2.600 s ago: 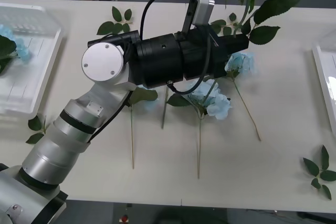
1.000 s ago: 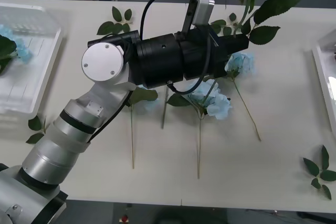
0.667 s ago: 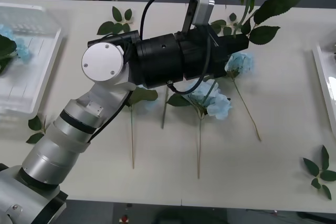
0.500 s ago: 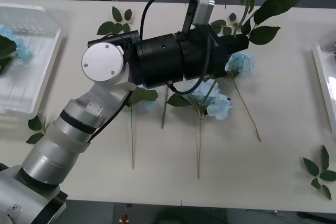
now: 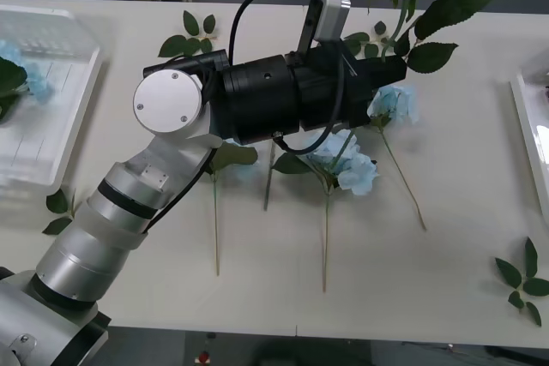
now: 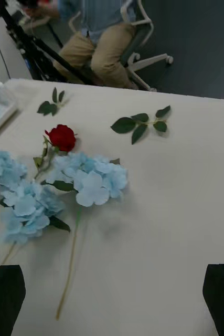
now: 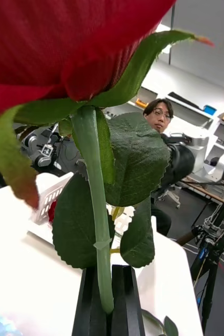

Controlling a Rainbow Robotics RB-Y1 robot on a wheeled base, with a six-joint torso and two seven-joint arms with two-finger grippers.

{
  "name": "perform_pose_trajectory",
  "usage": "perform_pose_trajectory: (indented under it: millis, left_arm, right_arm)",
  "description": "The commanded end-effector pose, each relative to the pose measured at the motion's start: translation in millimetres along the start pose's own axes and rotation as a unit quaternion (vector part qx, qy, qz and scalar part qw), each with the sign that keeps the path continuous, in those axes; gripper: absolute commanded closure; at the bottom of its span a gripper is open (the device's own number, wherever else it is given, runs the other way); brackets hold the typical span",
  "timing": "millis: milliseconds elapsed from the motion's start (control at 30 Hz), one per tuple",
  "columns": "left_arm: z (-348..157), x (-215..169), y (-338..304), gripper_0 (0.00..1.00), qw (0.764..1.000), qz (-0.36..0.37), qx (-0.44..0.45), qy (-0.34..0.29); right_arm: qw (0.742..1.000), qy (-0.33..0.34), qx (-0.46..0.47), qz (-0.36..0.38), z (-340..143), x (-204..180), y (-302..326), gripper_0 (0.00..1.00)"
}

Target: Put the red flowers into the right box and the blue flowers into the left box

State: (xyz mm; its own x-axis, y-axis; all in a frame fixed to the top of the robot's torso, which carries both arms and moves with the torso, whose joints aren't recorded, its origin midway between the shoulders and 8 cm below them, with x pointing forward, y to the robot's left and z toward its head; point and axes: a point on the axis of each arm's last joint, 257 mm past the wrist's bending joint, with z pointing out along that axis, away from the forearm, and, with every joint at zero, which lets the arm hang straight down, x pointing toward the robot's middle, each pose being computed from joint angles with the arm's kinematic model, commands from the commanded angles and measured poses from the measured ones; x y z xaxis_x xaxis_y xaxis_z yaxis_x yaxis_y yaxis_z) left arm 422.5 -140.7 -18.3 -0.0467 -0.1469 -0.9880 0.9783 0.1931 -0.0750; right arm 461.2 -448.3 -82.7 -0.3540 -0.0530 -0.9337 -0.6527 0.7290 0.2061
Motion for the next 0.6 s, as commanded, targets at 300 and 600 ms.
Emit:
perform_pose_trajectory:
  millis: [300,600]
  left_arm:
    - [3.6,-15.6,-12.6,1.00,0.999,0.046,0.013,-0.012]
    - [3.6,-15.6,-12.6,1.00,0.999,0.046,0.013,-0.012]
  right_arm:
    - [0.988,-0.046,-0.144,0.039,9.8,24.4,75.1,0.00]
    - [0.968,-0.079,-0.235,0.046,48.0,27.2,122.2,0.00]
